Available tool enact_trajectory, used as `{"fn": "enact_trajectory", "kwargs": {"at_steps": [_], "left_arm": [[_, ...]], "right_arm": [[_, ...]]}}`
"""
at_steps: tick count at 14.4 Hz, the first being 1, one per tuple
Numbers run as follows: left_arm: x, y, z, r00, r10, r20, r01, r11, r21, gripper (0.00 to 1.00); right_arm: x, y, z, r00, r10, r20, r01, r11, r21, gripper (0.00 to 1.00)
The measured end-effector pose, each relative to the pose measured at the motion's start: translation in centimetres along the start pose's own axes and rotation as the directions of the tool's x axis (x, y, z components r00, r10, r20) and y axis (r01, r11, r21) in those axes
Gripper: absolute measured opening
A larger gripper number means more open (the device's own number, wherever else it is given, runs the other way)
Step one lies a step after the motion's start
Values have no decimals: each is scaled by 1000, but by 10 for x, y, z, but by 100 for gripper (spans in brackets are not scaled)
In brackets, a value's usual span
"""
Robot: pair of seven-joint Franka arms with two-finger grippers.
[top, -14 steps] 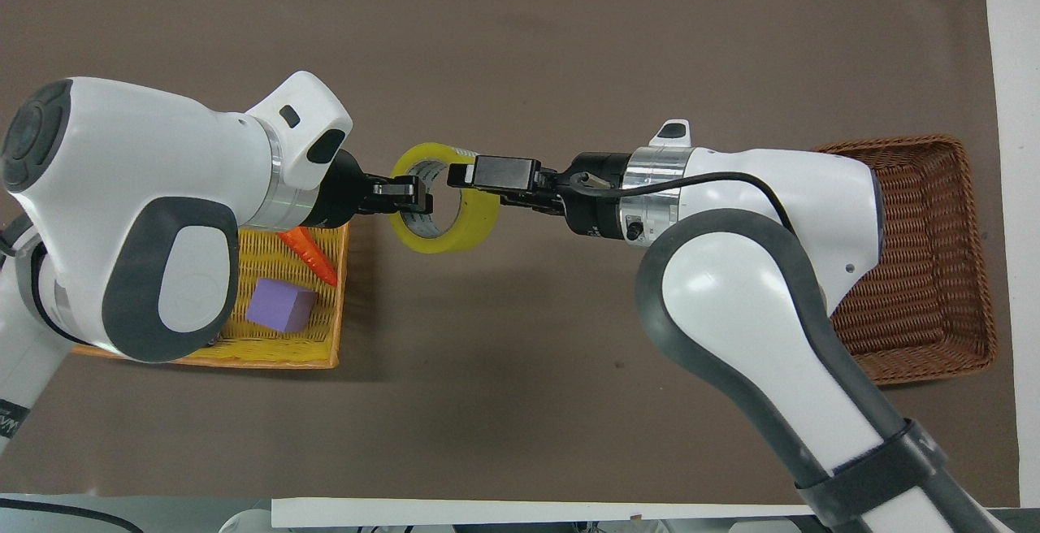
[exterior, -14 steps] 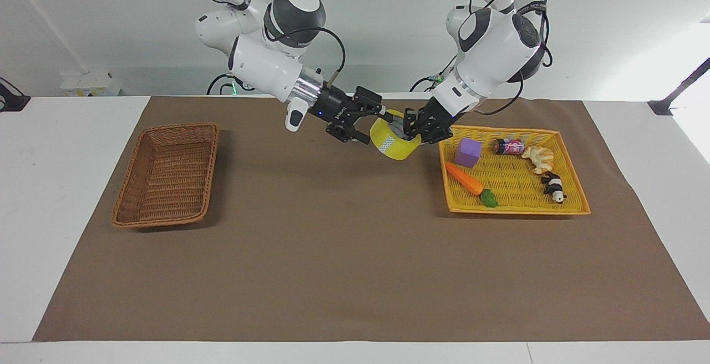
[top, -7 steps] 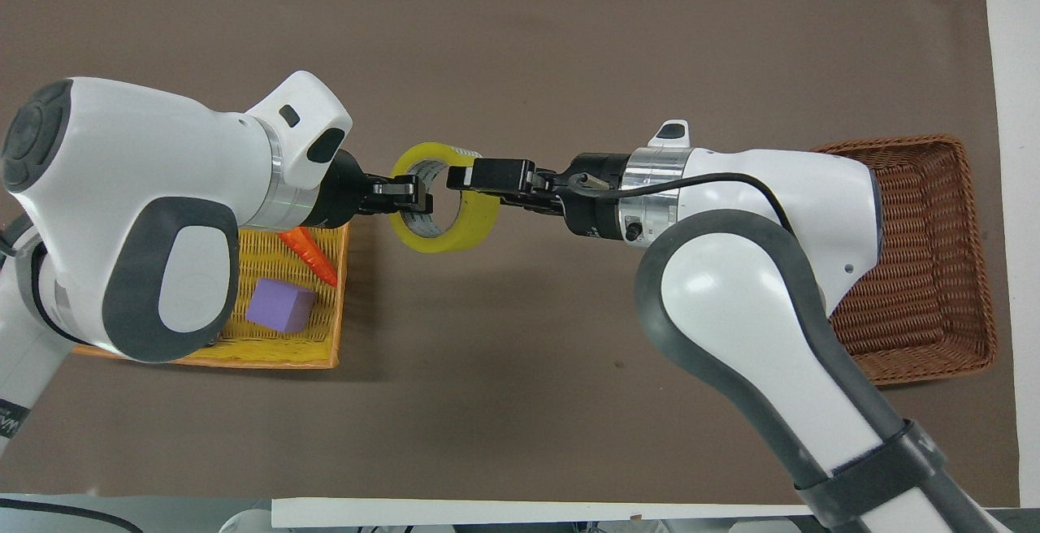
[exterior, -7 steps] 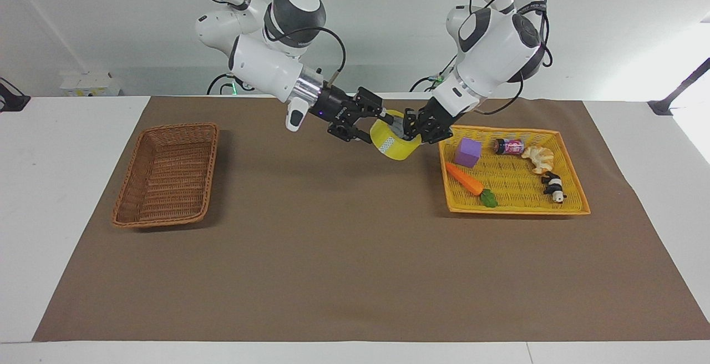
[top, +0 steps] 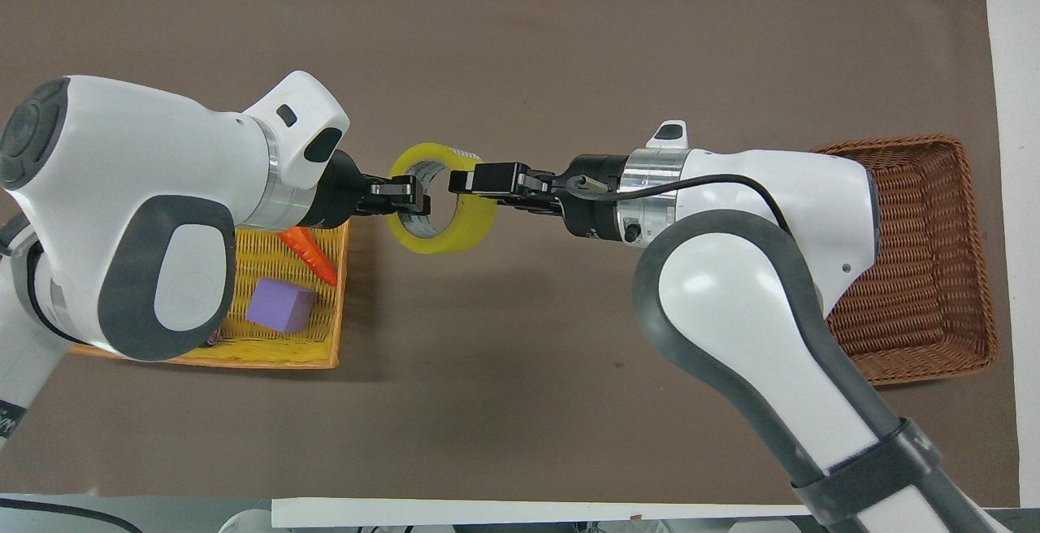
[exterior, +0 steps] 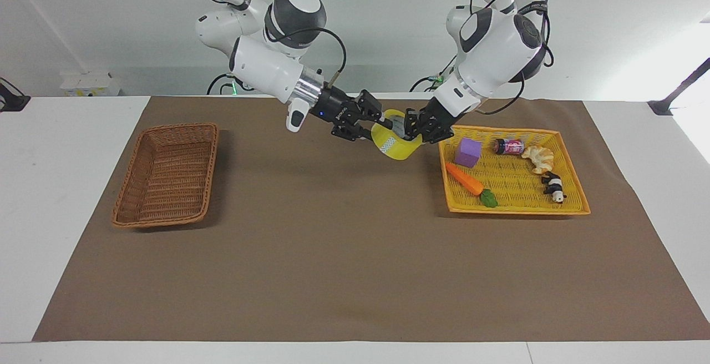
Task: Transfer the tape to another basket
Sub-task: 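Grasp the tape rim with the right gripper and open the left gripper, then carry the tape with the right gripper while the left gripper withdraws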
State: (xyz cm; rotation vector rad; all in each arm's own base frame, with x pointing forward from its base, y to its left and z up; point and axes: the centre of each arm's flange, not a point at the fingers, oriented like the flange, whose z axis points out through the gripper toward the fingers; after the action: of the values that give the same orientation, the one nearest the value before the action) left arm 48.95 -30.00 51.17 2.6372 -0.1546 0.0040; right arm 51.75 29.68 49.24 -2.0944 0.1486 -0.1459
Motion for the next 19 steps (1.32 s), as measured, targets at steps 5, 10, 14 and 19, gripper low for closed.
{"fn": "enact_trajectory", "kwargs": {"at_steps": [5, 10, 14, 19], "left_arm": [[-3, 12, -3, 997, -76, -12, 76, 997, 30, 48], [5, 31, -83, 995, -97, -1, 97, 994, 53, 100], [12, 2, -113, 994, -105, -36, 109, 981, 162, 100], [32, -106, -156, 990, -140, -30, 142, 951, 275, 99]], "right_arm": [[0, 2, -1, 999, 9, 34, -9, 1000, 7, 56], [37, 41, -59, 993, 20, 115, -19, 1000, -11, 56], [73, 114, -173, 988, -9, 155, 13, 1000, -22, 55], [69, 210, -313, 986, 26, 162, -19, 999, -44, 55]]}}
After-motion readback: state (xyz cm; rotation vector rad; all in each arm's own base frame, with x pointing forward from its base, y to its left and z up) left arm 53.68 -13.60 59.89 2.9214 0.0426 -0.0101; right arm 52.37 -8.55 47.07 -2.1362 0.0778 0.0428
